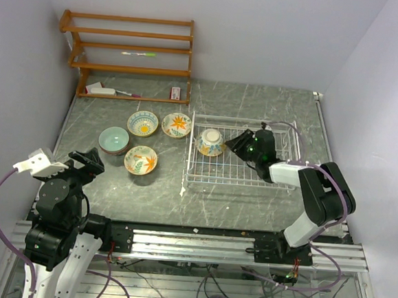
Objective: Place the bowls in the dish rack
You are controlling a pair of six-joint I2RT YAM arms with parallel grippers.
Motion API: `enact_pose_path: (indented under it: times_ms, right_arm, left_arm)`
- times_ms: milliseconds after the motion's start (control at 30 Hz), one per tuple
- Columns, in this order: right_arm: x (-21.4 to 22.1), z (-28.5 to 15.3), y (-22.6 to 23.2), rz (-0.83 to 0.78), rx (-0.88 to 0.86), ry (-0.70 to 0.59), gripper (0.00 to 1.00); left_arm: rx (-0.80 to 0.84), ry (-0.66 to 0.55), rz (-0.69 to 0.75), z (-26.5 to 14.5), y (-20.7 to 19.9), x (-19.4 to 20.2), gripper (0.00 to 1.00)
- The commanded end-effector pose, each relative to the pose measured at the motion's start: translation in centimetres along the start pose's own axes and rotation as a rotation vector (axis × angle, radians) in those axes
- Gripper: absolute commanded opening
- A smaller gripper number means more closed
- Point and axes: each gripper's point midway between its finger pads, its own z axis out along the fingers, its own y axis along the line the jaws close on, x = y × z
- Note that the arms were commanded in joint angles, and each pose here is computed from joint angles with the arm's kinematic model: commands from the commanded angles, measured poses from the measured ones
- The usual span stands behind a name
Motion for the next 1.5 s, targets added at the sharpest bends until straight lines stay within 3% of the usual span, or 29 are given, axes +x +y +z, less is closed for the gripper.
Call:
enact_pose_path:
  times_ms: [0,533,733,933,1200,1467]
  right_arm:
    - [0.7,0.7,0.1,-0.115,0.087,0.012,0.39]
    - [1.7,1.6,0.7,-0.151,0.065,0.022,0.4]
    - [-0.7,-1.0,3.3,-0.251,0.089,-0.071,0.56]
    - [-1.9,-4.4,9.5,-0.447,0.085,-0.173,0.59]
    - [7.6,-6.4,22.2,-0.839,-0.341,0.063,0.6]
    - [18.1,-4.5,25.6,-1.071,-0.529,0.316,0.6]
  left_arm:
    - [0.014,-0.037,-0.018,-0.5,-0.3,-1.2,0.95]
    - [0.016,-0.037,-0.018,-0.5,-0.3,-1.2,0.95]
    - [0.014,-0.031,-0.015,-0.4,-0.3,-1.1,0.95]
    - [0.008,-0.033,-0.018,-0.4,-0.2,-1.1,0.95]
    - [-0.05,-0.047,-0.04,-0.5,0.8,-1.4,0.95]
    - [-0.09,-0.083,-0.077,-1.1,1.8,-2.0,0.95]
